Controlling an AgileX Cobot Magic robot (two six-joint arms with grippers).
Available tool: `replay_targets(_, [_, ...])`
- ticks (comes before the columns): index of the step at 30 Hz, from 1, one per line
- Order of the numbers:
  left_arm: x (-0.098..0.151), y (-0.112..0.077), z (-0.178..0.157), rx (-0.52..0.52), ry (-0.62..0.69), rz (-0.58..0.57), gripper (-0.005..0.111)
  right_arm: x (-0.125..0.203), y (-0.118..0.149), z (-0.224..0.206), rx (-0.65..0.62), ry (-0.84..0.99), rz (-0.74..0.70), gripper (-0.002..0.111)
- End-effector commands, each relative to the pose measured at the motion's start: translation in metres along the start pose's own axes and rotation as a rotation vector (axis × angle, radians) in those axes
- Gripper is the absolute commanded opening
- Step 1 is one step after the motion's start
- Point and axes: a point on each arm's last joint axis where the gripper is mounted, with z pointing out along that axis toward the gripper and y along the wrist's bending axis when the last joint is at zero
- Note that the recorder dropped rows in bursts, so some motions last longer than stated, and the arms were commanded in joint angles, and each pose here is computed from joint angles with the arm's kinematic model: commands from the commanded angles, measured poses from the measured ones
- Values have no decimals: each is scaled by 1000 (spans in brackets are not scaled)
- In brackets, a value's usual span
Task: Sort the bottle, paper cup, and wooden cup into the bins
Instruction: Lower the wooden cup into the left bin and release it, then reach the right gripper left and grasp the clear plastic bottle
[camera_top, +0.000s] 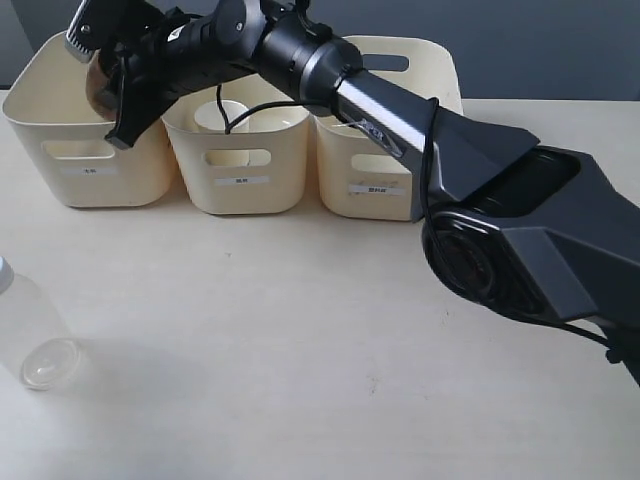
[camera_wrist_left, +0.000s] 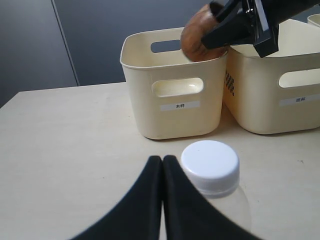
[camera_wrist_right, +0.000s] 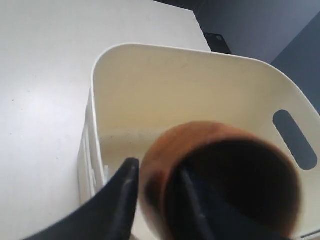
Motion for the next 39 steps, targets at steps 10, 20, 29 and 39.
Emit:
replay_targets(10, [-2,0,0,2,-18,-4,0,-24,-7,-19,14,-48,14,45])
replay_targets(20, [-2,0,0,2,-18,-4,0,-97,1,-101,-181,-85,-57,45])
replay_targets(29, [-2,0,0,2,-18,-3,0,-87,19,-112,-379,69,-12,36])
replay_targets(39, [-2,0,0,2,-18,-4,0,-27,47,-80,-554,201,44,28])
